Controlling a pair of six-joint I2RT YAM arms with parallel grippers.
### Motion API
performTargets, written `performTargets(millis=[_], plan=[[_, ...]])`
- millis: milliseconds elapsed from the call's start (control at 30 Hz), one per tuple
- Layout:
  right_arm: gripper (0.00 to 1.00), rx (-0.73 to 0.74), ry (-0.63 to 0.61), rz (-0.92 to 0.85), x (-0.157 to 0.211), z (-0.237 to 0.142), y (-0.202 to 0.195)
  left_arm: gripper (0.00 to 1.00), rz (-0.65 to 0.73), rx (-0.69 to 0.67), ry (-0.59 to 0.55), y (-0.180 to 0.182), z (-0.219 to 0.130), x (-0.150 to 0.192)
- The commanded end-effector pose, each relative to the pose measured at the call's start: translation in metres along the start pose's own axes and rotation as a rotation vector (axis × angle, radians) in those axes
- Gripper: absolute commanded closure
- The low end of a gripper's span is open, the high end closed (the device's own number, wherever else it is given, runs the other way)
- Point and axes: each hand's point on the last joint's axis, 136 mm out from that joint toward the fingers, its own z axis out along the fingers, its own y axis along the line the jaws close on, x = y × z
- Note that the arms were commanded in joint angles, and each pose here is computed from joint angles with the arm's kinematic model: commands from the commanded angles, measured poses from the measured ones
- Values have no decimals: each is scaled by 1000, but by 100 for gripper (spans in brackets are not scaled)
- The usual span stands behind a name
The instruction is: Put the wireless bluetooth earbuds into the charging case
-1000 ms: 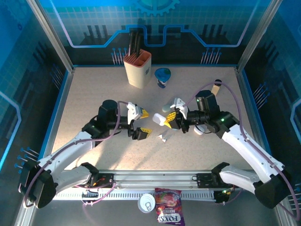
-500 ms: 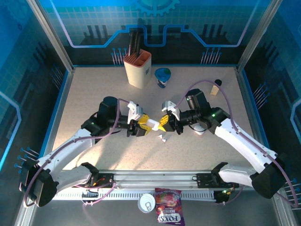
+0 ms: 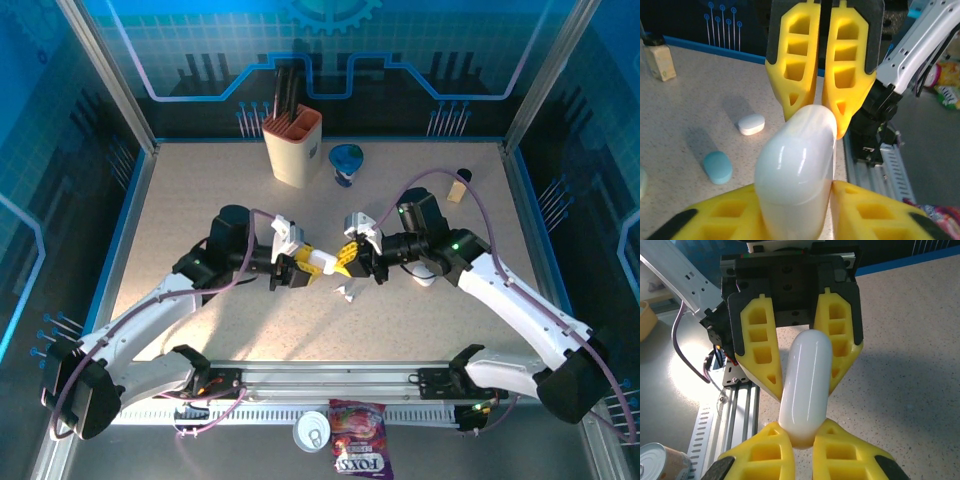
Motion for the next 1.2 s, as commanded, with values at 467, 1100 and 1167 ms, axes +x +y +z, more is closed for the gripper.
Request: performTargets(millis=[467, 1100, 1167], plan=[[49, 280, -109, 229, -17, -12, -57, 91, 90, -34, -7, 1, -2, 3], [43, 543, -50, 822, 75, -26, -117, 92, 121, -294, -173, 38, -11, -3], [44, 556, 25, 884, 101, -17, -113, 92, 129, -315, -198, 41, -12, -4]])
